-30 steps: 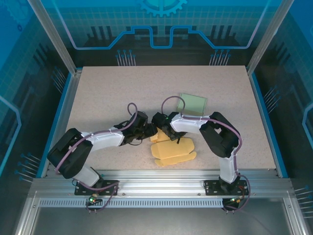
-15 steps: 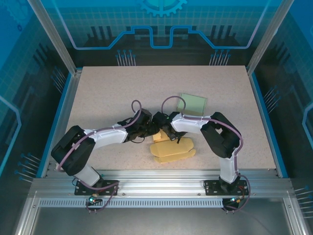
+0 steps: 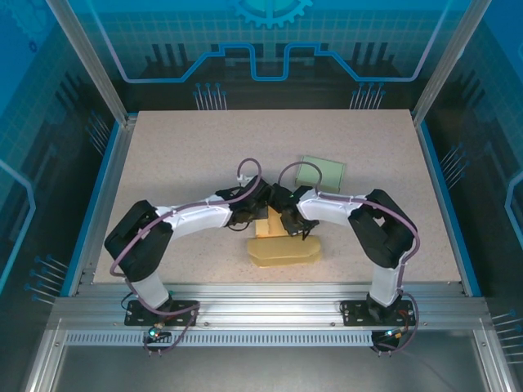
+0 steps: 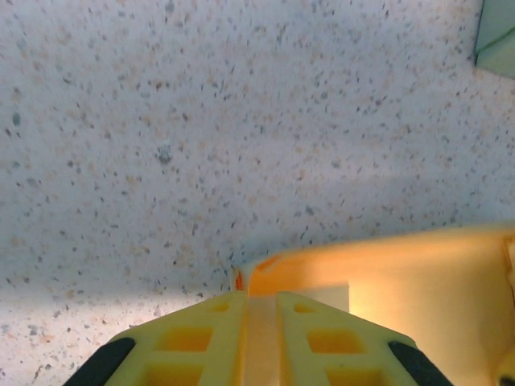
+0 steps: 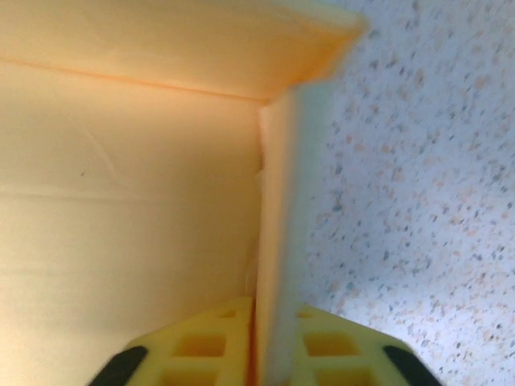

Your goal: Fold the paper box

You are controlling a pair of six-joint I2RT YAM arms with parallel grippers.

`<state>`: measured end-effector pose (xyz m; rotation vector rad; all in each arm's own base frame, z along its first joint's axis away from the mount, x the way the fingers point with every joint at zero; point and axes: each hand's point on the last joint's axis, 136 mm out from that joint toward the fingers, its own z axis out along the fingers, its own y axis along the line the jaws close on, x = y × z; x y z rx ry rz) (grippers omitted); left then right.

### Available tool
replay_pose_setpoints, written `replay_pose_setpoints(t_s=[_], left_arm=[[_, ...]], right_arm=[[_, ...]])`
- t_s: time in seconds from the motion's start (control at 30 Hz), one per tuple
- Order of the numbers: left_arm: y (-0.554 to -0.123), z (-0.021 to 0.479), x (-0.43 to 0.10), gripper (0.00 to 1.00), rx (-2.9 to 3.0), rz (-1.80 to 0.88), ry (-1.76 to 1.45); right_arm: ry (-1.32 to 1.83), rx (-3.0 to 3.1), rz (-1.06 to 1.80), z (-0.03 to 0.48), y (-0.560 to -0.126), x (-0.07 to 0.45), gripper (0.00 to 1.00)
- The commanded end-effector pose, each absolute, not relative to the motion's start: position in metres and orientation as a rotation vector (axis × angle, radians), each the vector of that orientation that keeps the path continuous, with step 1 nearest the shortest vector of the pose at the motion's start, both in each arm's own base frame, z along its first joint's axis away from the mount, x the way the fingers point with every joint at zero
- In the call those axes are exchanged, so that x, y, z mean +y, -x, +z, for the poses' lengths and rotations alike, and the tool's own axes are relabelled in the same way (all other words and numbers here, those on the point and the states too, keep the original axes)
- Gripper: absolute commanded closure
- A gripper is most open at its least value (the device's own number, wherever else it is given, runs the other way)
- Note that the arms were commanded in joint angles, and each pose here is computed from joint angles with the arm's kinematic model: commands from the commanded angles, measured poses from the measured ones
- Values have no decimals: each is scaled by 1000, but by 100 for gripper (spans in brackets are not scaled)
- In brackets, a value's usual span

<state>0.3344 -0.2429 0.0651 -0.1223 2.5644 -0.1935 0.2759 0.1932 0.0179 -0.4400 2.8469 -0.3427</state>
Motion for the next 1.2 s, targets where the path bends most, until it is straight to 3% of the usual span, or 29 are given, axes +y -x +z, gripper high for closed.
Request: replay_pose_setpoints(t_s=[0.0,0.33,0.63,0.87,1.17], left_arm=[[-301,21,-205,82,2712,179,-14],[-291,15,-216,82,2748,125,-20],[-302,82,-210,56,2560,4,143],[-280,92,-218,48,2568,-249,251],[-273,102,-169,45,2493,-243,420]], right_arm=[[478,2791,-90,51,-273,230,75],[402,2766,-63,59,-279,222,70],[380,2782,-67,50,-280,223,71],[362,2785,-58,50,-281,225,71],[370,2776,-69,57,-279,221,70]])
